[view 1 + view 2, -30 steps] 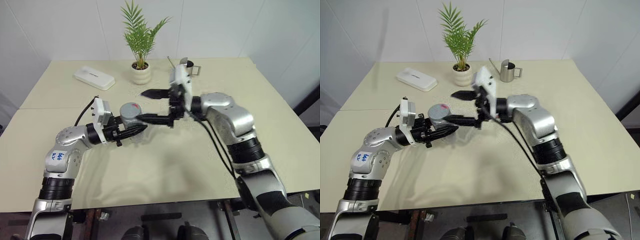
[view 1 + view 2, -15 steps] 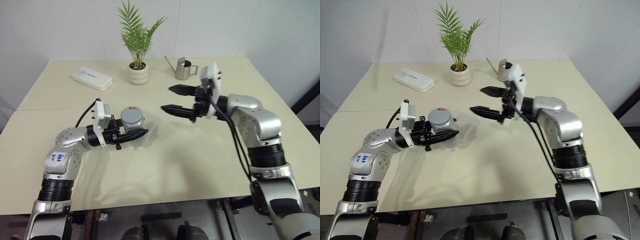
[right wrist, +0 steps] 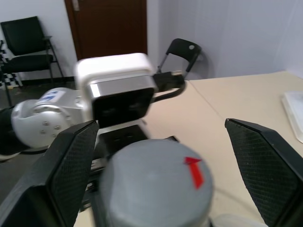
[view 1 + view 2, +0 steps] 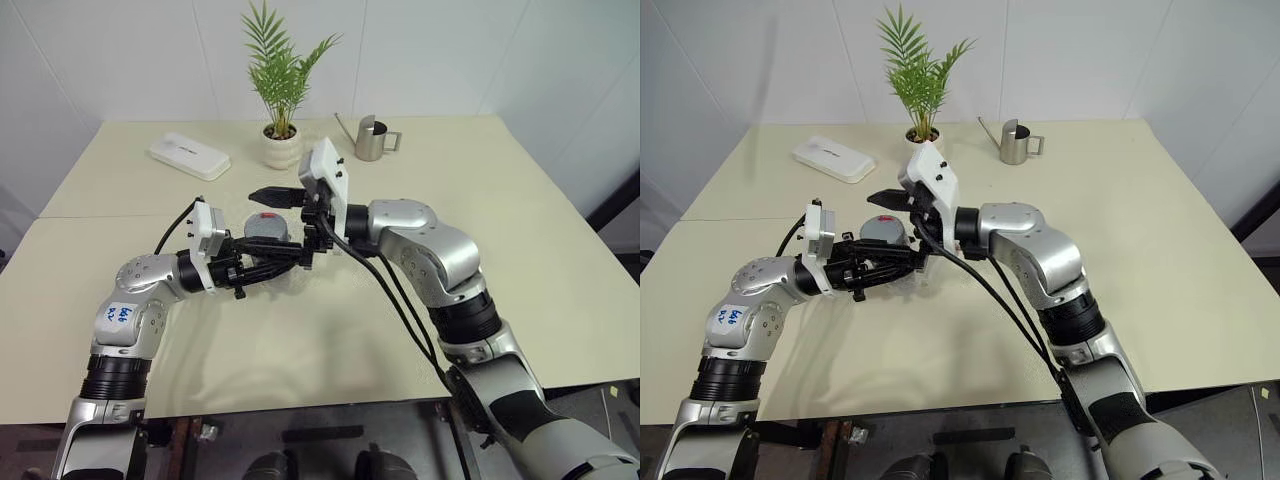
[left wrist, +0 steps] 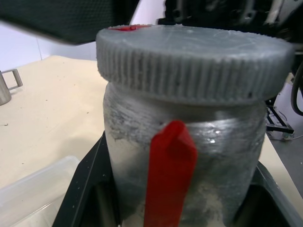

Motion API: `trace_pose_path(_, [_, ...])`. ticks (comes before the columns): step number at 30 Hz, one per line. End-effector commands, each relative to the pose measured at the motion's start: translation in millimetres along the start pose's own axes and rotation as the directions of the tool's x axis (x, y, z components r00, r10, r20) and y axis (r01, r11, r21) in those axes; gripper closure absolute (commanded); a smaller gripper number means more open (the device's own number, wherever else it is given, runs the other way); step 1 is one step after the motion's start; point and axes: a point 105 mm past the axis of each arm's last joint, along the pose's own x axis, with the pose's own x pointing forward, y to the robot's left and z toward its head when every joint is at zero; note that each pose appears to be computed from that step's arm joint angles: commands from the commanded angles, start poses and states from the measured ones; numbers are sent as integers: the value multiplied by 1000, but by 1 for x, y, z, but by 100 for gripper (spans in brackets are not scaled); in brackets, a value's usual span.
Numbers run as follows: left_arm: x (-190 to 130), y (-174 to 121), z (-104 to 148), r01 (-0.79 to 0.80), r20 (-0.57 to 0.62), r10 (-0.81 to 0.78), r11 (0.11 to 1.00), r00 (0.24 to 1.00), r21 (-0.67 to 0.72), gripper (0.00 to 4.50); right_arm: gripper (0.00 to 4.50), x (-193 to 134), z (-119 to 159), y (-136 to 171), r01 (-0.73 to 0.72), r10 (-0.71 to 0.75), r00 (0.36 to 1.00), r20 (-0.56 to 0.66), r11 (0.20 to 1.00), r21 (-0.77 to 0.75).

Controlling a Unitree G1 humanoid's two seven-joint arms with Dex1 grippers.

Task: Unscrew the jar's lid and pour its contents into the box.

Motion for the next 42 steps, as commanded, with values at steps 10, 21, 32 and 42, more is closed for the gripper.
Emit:
trace_pose_path(10, [2, -2, 11, 3, 24, -4, 999, 1000, 50, 257, 1, -34, 13, -28, 58, -57, 998, 11, 996, -66])
trace_pose_path(21, [2, -2, 11, 13, 26, -15, 999, 1000, 50, 257, 1, -62, 12, -19, -58, 57, 998, -7, 996, -68])
trace_pose_path(32, [1, -1, 10, 7, 15, -7, 999, 1000, 52, 257, 1, -36, 22, -7, -126, 127, 992, 28, 992, -31])
trace_pose_path(42, [5, -1, 12, 13, 17, -14, 998, 1000, 59, 257, 1, -16, 6, 1, -147, 147, 989, -20, 989, -22])
